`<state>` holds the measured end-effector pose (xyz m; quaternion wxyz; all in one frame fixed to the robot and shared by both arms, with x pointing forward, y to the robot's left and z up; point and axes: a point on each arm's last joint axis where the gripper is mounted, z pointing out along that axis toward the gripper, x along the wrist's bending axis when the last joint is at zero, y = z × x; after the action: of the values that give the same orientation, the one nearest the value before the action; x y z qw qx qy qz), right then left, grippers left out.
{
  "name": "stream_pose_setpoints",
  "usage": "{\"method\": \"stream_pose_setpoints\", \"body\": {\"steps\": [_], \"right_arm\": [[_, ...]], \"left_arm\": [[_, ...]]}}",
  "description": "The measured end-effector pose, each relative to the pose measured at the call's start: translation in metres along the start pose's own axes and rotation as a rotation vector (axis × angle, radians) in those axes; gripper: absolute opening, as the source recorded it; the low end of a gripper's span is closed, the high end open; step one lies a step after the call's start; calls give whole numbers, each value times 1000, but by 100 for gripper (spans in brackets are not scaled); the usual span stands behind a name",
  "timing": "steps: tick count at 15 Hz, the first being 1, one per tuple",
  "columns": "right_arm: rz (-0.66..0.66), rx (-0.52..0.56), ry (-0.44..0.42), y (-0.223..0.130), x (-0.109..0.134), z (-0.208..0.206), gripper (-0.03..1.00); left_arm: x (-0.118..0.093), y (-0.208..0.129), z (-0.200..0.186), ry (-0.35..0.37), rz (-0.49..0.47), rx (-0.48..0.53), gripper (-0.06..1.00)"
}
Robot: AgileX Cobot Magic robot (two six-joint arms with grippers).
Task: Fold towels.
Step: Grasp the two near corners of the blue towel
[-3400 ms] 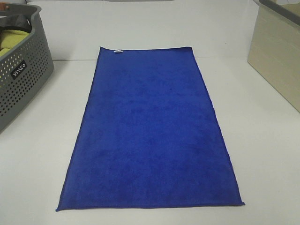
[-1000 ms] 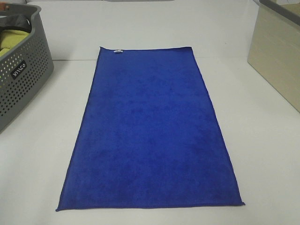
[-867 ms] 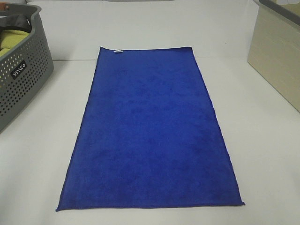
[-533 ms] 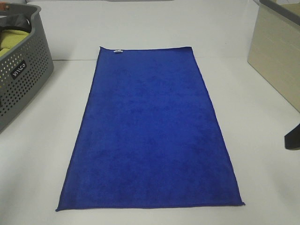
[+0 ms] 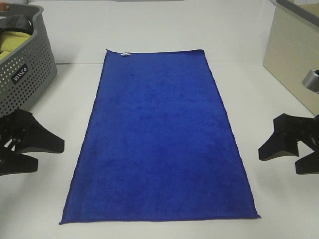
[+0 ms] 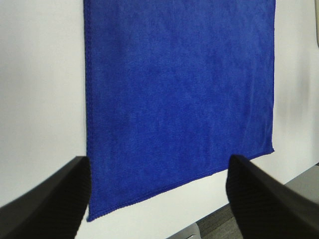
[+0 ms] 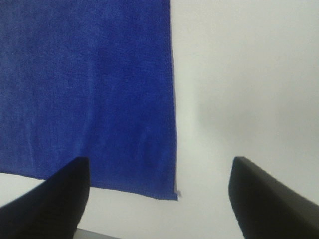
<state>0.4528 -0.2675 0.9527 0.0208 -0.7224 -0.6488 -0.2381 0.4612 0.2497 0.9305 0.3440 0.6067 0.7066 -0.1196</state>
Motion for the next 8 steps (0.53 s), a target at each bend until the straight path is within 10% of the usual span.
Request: {"method": "stream_pose_setpoints", "body": {"steps": [8], "right_arm": [[9, 113, 29, 3, -15, 54, 73]], "left_arm": [[33, -7, 46, 23, -40, 129, 72]]}}
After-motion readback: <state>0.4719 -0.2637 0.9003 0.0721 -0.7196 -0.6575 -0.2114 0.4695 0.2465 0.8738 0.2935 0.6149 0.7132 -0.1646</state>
